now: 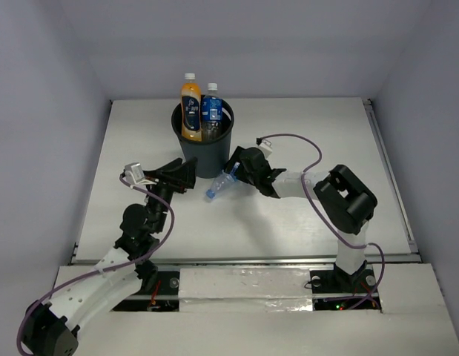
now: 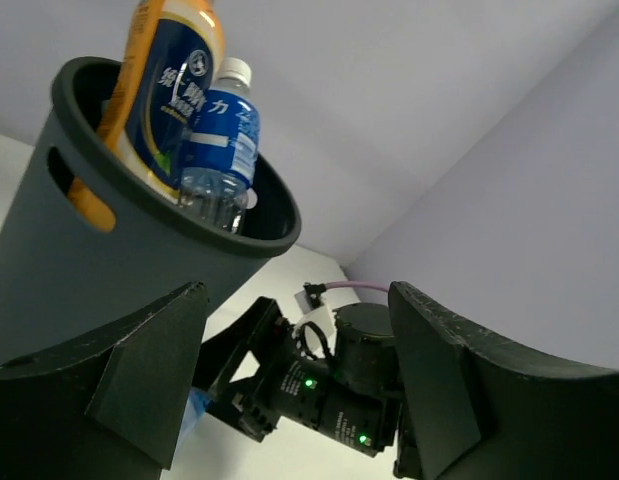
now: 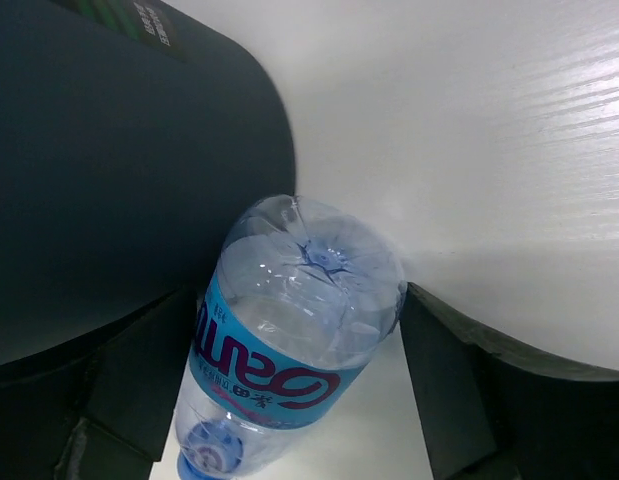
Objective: Put the plastic bottles in the bin
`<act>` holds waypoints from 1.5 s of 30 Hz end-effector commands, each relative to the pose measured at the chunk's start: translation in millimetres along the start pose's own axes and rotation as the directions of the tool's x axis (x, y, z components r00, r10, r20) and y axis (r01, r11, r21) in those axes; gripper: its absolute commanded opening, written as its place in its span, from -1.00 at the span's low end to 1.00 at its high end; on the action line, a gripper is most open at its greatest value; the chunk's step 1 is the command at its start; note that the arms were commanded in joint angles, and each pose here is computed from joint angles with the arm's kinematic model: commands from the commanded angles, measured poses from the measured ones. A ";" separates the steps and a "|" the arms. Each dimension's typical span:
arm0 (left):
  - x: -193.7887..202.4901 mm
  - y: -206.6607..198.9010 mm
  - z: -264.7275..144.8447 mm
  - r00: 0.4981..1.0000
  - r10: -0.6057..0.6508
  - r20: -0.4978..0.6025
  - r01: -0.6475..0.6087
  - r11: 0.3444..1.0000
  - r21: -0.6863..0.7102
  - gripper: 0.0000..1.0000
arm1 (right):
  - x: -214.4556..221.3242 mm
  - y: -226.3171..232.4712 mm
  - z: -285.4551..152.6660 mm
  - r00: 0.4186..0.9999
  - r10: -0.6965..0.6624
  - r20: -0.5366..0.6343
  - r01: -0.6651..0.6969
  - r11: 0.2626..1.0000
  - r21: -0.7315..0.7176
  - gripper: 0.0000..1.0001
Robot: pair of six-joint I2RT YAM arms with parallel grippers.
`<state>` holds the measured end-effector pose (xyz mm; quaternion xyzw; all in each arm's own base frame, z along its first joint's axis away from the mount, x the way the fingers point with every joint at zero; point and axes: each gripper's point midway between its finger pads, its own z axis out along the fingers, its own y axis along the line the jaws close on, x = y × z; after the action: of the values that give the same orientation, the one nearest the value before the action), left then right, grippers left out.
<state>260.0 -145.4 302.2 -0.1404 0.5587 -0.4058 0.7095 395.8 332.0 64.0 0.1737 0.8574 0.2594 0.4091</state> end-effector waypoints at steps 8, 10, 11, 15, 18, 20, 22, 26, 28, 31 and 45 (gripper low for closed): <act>-14.6 11.3 -21.7 1.000 -0.004 0.020 0.005 0.998 -0.064 0.10 | -18.2 8.4 -5.1 0.990 0.113 0.079 -0.110 0.993 -0.043 0.19; -16.1 11.6 -25.5 1.000 0.008 -0.003 -0.008 0.997 -0.079 0.09 | -16.5 -6.9 -14.6 0.990 0.106 0.097 -0.103 0.994 -0.031 -0.03; -21.2 8.9 -28.4 1.000 0.012 0.004 -0.012 0.997 -0.072 0.09 | -28.8 1.7 -26.8 0.985 0.116 0.124 -0.108 0.992 -0.067 -0.07; -26.1 10.6 -34.0 0.999 0.050 -0.014 -0.051 0.994 -0.092 0.08 | -51.2 7.8 -61.9 0.979 0.101 0.179 -0.080 0.989 -0.124 -0.11; -22.5 14.7 -35.3 0.998 0.052 -0.023 -0.054 0.993 -0.104 0.08 | -77.0 21.5 -99.2 0.969 0.102 0.226 -0.060 0.981 -0.183 -0.10; -14.2 22.6 -35.4 0.998 0.057 -0.034 -0.061 0.991 -0.120 0.08 | -94.8 26.6 -121.4 0.959 0.080 0.272 -0.025 0.979 -0.201 -0.10; -10.8 29.8 -35.7 0.997 0.071 -0.037 -0.075 0.987 -0.143 0.08 | -126.2 43.7 -158.3 0.931 0.094 0.352 -0.004 0.968 -0.249 -0.09; -8.4 41.7 -37.7 0.995 0.097 -0.031 -0.101 0.978 -0.181 0.09 | -197.9 85.4 -219.2 0.842 0.030 0.539 0.144 0.950 -0.277 -0.08; -5.0 48.7 -40.3 0.994 0.102 -0.032 -0.107 0.974 -0.199 0.09 | -217.1 100.4 -225.4 0.807 -0.016 0.590 0.202 0.947 -0.250 -0.08; -4.8 51.9 -42.4 0.994 0.107 -0.030 -0.111 0.972 -0.208 0.10 | -253.8 136.6 -242.9 0.730 -0.079 0.679 0.309 0.924 -0.224 -0.09; -14.9 50.8 -47.5 0.994 0.111 0.008 -0.106 0.970 -0.220 0.10 | -256.7 243.2 -178.9 0.535 -0.411 0.738 0.633 0.774 -0.028 -0.08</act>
<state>239.0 -93.3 255.5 -0.1893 0.6119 -0.3011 0.7064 438.1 331.0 424.4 -0.0300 0.6333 0.1927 0.7489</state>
